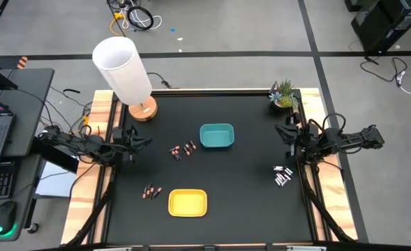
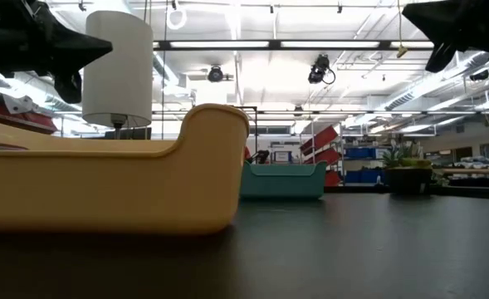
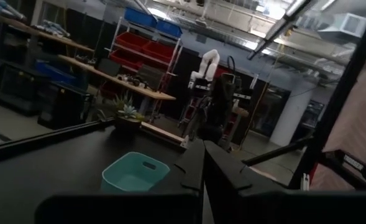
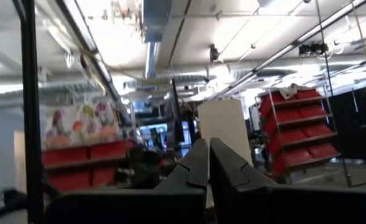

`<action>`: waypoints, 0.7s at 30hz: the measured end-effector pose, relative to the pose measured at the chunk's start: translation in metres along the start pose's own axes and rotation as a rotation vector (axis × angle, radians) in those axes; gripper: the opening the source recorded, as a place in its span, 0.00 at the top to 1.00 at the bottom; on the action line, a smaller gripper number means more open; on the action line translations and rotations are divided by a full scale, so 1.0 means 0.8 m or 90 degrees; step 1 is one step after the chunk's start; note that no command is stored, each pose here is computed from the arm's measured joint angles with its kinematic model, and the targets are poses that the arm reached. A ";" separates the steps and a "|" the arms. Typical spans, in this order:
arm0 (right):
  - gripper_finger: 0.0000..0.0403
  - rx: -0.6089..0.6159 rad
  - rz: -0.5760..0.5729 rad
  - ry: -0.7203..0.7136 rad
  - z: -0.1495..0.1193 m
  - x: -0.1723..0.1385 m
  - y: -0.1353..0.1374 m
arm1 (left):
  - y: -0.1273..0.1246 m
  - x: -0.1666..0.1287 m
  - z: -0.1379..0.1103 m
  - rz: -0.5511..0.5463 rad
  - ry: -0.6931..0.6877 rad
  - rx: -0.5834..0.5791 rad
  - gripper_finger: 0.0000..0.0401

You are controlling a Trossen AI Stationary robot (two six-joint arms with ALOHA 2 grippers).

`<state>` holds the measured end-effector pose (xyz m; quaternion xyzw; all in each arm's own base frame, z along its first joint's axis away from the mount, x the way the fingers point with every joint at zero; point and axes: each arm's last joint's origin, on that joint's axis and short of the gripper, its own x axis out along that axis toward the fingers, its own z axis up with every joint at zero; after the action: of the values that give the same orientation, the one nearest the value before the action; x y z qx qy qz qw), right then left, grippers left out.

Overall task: Sort batteries
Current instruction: Put the silver battery into the blue bin

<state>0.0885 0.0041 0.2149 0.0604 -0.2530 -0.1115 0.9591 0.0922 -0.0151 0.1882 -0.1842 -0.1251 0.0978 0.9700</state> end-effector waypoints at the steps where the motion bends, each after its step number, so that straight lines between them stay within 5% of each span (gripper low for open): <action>1: 0.98 0.007 0.000 -0.002 0.000 0.000 0.000 | 0.000 0.000 0.000 0.000 0.000 0.000 0.95; 16: 0.95 0.002 0.003 0.180 0.002 0.022 0.010 | 0.002 0.000 0.001 0.035 -0.007 0.116 0.95; 21: 0.95 -0.036 0.004 0.138 0.004 0.041 0.017 | 0.006 -0.001 0.004 0.118 -0.034 0.104 0.92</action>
<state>0.1169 0.0091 0.2355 0.0439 -0.1451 -0.1082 0.9825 0.0900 -0.0097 0.1895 -0.1128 -0.1247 0.2016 0.9649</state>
